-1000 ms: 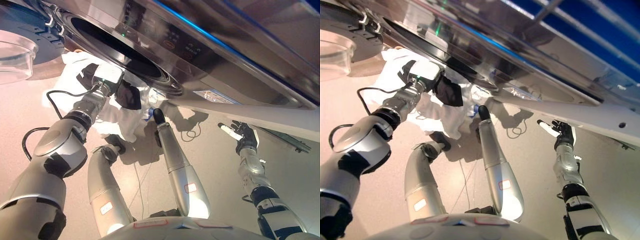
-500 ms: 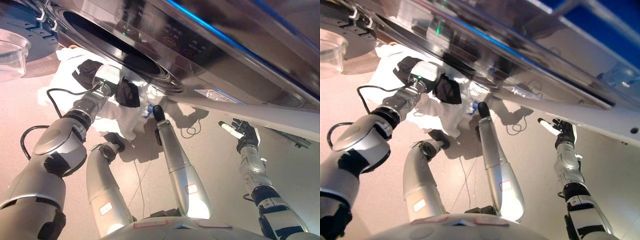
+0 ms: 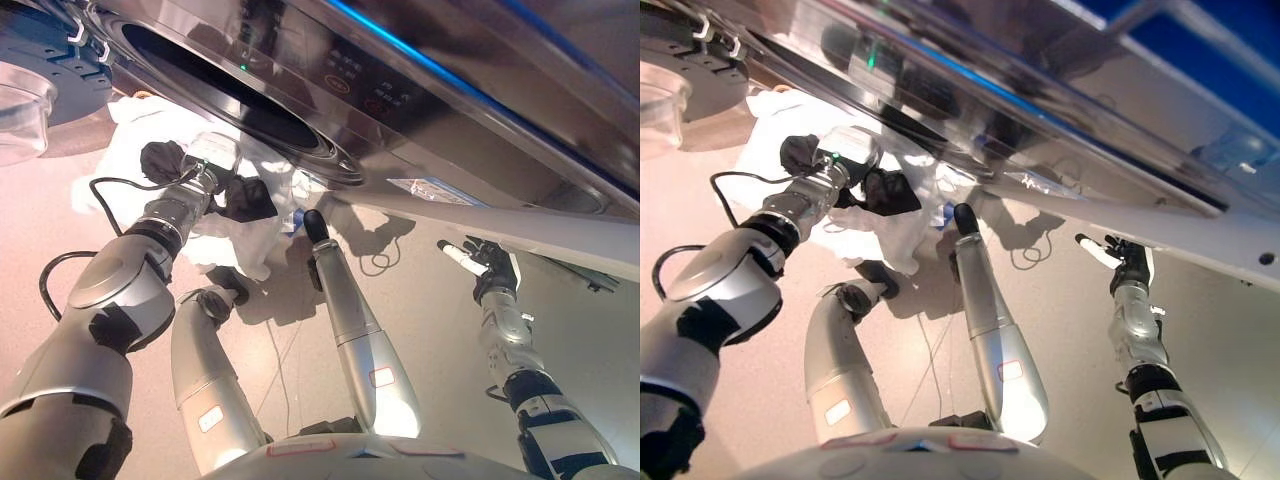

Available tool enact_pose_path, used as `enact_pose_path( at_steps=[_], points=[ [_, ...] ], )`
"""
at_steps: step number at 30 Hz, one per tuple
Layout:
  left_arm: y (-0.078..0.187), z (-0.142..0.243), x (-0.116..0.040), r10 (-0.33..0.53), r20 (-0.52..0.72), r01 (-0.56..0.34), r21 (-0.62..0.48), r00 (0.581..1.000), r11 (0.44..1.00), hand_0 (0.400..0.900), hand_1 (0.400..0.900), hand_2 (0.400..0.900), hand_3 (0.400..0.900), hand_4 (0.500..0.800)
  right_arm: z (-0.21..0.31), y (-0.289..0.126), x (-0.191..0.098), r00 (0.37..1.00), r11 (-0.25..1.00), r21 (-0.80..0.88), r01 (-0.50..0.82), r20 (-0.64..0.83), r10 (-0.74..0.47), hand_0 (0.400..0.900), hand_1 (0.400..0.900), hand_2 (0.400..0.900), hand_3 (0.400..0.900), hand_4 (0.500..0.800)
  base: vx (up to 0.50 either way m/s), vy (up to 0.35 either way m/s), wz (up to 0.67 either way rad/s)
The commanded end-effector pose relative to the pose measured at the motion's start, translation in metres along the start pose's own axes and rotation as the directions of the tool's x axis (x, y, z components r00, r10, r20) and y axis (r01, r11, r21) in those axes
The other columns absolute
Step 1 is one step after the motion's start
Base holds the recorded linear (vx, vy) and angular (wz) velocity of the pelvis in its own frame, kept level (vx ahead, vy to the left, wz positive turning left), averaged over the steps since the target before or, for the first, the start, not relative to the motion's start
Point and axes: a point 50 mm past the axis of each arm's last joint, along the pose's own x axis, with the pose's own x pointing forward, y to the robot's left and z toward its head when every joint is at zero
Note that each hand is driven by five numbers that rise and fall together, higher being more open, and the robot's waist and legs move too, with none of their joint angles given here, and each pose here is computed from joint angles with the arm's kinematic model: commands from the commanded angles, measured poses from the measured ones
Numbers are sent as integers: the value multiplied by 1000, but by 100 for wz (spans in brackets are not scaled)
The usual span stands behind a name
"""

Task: Put the clothes in the basket into the washing machine.

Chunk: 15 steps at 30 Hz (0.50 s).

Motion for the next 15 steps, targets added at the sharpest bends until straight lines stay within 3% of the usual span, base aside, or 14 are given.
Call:
enact_pose_path(
  at_steps=[1,4,9,11,14,15],
  points=[
    [-1,-22,-3,13,-84,-16,-33,996,999,400,400,400,400,500,19,-36,0,990,995,-22,102,98,-99,900,900,900,900,800,0,0,0],
    [-2,-22,-4,19,-96,-27,-81,995,996,400,400,400,400,500,20,-35,0,990,995,-25,99,102,-96,900,900,900,900,800,0,0,0],
    [0,-32,-6,64,-185,-115,-281,981,953,400,400,400,400,500,18,-32,-2,991,996,-26,90,106,-87,900,900,900,900,800,-1,0,1],
    [3,-35,-6,81,-215,-158,-370,973,916,400,400,400,400,500,16,-33,-3,991,995,-19,94,101,-92,900,900,900,900,800,-1,-5,6],
    [1,-40,-8,74,-287,-223,-532,955,817,400,400,400,400,500,11,-33,-6,992,995,-13,96,88,-95,900,900,900,900,800,3,-9,9],
    [1,-42,-8,79,-316,-264,-602,946,754,400,400,400,400,500,7,-32,-8,992,996,-6,94,80,-93,900,900,900,900,800,3,-1,8]
  ],
)
